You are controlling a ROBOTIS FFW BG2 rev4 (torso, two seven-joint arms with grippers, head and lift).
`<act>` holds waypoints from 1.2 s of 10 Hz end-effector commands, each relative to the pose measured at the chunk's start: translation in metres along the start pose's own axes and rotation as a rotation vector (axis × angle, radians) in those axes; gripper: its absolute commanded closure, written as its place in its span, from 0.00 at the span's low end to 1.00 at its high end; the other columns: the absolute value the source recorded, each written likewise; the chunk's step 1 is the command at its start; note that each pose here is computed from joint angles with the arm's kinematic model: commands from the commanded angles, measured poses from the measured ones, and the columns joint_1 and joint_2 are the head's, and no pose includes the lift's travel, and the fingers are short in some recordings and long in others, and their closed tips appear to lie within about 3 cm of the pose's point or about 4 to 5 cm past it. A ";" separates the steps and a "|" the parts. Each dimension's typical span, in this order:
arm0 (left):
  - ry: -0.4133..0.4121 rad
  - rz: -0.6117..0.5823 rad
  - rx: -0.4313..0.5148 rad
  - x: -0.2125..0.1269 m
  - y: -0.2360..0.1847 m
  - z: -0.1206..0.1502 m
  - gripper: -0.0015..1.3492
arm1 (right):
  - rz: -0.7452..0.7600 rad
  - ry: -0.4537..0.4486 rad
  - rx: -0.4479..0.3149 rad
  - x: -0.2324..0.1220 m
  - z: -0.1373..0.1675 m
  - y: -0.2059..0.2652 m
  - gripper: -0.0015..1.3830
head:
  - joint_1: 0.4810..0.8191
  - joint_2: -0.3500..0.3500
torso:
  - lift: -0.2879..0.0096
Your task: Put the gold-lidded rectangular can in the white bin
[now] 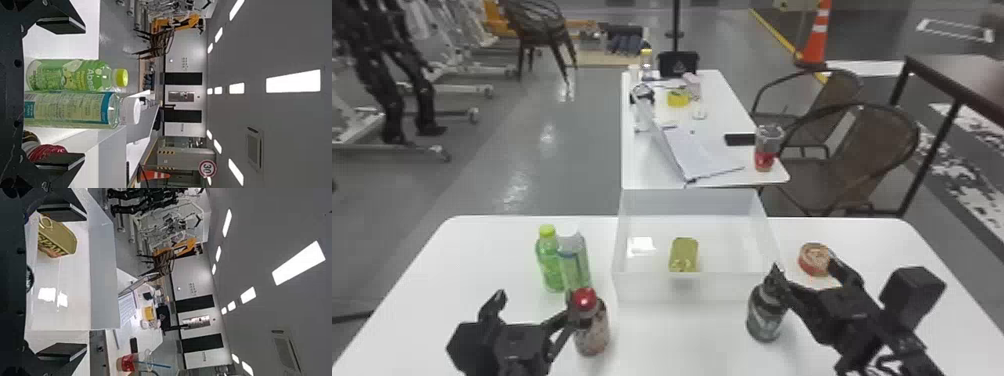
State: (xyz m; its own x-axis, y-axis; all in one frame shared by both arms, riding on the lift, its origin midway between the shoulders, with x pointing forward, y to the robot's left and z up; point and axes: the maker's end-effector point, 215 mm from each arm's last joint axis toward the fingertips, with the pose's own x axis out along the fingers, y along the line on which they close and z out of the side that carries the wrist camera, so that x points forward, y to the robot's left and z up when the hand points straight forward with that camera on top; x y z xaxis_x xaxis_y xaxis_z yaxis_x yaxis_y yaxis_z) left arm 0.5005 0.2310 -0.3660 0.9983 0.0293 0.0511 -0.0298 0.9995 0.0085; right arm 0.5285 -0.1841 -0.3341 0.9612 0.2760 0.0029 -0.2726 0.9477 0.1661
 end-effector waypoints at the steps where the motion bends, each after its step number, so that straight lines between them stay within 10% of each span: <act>1: -0.012 -0.002 0.012 0.001 0.000 0.005 0.12 | -0.029 0.019 -0.022 -0.021 -0.010 -0.018 0.11 | 0.20 0.50 | 0.63; 12: -0.029 -0.004 0.034 -0.001 0.000 0.015 0.12 | -0.048 -0.014 -0.063 -0.045 -0.022 -0.023 0.22 | 0.20 0.50 | 0.63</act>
State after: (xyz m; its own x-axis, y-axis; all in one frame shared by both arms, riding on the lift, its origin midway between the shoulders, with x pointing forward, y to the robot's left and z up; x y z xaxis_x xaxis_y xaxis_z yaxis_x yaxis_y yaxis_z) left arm 0.4983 0.2310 -0.3513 0.9966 0.0248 0.0787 -0.0280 0.9988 0.0390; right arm 0.4920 -0.2149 -0.3603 0.9731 0.2302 0.0088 -0.2298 0.9671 0.1094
